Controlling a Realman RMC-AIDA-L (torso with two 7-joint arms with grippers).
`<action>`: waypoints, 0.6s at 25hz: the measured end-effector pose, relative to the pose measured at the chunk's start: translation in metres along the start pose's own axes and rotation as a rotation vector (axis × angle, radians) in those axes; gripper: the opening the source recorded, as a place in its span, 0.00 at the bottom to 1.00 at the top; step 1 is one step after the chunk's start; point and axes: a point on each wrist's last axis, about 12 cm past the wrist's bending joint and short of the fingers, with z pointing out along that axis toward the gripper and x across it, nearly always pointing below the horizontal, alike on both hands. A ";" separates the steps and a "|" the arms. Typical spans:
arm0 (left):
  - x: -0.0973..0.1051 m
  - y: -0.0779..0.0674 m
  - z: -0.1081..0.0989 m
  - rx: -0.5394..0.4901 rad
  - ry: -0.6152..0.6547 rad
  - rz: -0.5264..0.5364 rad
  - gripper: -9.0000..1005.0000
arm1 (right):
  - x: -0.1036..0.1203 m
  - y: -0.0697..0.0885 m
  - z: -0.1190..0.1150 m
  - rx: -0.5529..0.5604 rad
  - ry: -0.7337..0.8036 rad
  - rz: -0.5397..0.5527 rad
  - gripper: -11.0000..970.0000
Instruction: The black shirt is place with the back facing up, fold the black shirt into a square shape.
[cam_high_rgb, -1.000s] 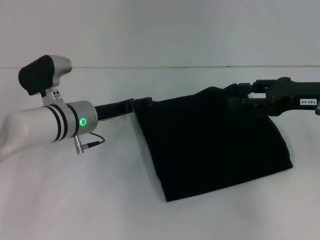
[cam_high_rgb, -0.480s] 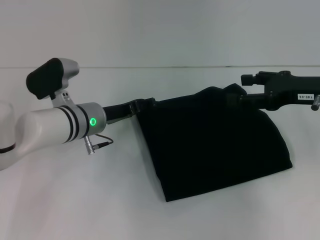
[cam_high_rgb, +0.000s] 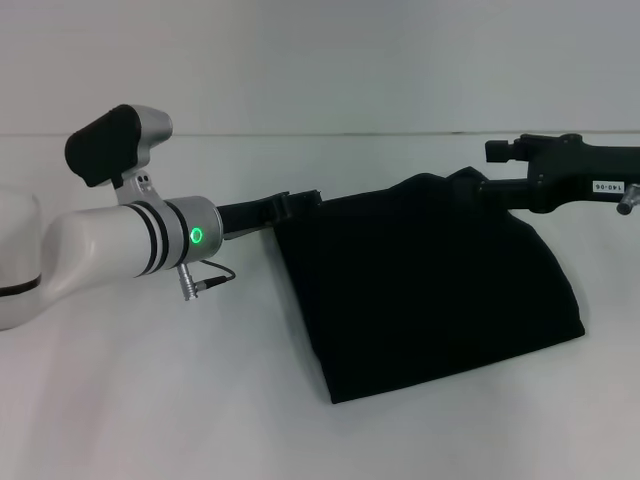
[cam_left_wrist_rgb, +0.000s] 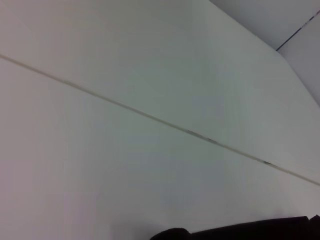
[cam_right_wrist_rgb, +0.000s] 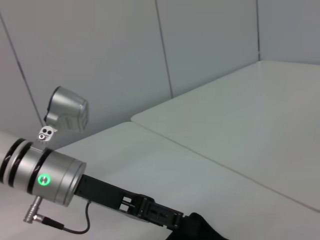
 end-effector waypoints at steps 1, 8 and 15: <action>0.000 0.000 0.000 -0.002 0.000 0.005 0.90 | 0.000 0.000 0.001 0.001 0.000 -0.001 0.93; 0.003 0.006 -0.001 -0.026 -0.002 0.111 0.74 | 0.001 0.000 0.003 0.010 0.000 -0.008 0.93; 0.003 0.001 0.001 -0.010 0.006 0.133 0.55 | -0.001 0.000 0.004 0.008 -0.002 -0.012 0.93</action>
